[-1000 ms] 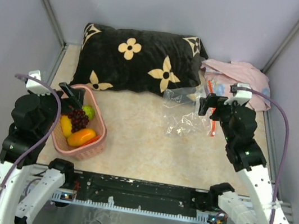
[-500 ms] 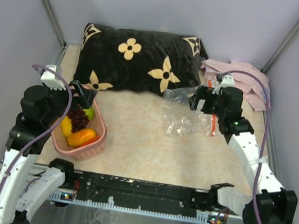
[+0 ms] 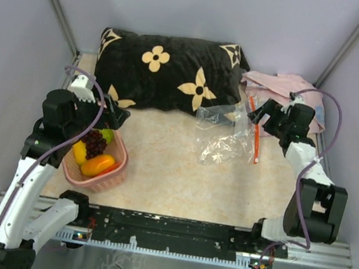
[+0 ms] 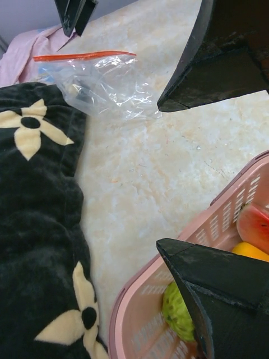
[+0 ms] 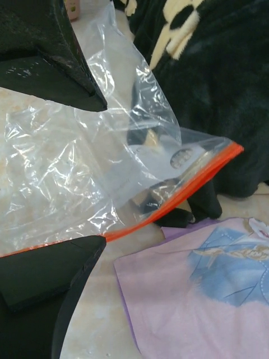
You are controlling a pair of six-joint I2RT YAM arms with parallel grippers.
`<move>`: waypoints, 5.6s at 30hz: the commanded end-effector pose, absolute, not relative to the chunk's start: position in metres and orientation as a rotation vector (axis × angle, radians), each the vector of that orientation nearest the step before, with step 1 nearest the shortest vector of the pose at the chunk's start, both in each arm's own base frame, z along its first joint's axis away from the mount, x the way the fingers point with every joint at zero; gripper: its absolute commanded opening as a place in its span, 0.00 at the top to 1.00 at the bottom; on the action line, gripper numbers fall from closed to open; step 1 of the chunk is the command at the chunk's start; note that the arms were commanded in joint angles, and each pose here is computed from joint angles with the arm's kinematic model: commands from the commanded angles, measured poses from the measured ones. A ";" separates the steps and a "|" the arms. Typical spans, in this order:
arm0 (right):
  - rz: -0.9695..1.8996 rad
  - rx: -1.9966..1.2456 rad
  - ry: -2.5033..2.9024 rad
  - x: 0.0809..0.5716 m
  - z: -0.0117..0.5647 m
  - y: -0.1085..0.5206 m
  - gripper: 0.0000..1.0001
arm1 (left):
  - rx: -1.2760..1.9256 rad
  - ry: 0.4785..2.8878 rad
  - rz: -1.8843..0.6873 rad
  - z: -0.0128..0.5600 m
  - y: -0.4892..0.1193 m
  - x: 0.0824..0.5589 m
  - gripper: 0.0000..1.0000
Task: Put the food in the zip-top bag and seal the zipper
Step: Pick up the zipper food storage bag at the center of the board, then open the zipper of the food storage bag.
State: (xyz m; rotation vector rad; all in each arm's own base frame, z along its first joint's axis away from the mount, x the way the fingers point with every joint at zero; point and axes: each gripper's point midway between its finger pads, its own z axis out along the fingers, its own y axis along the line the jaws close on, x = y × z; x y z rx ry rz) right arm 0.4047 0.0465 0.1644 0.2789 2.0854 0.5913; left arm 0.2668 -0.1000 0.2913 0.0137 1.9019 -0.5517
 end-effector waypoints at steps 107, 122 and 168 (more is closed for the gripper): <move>0.348 -0.372 1.665 0.269 0.271 0.286 1.00 | -0.250 1.854 -1.220 0.279 -0.246 0.285 0.18; 0.338 -0.403 1.651 0.264 0.269 0.298 1.00 | -0.238 1.836 -1.260 0.280 -0.260 0.299 0.22; 0.449 -0.564 1.623 0.251 0.263 0.336 0.88 | -0.191 1.928 -1.234 0.251 -0.272 0.307 0.85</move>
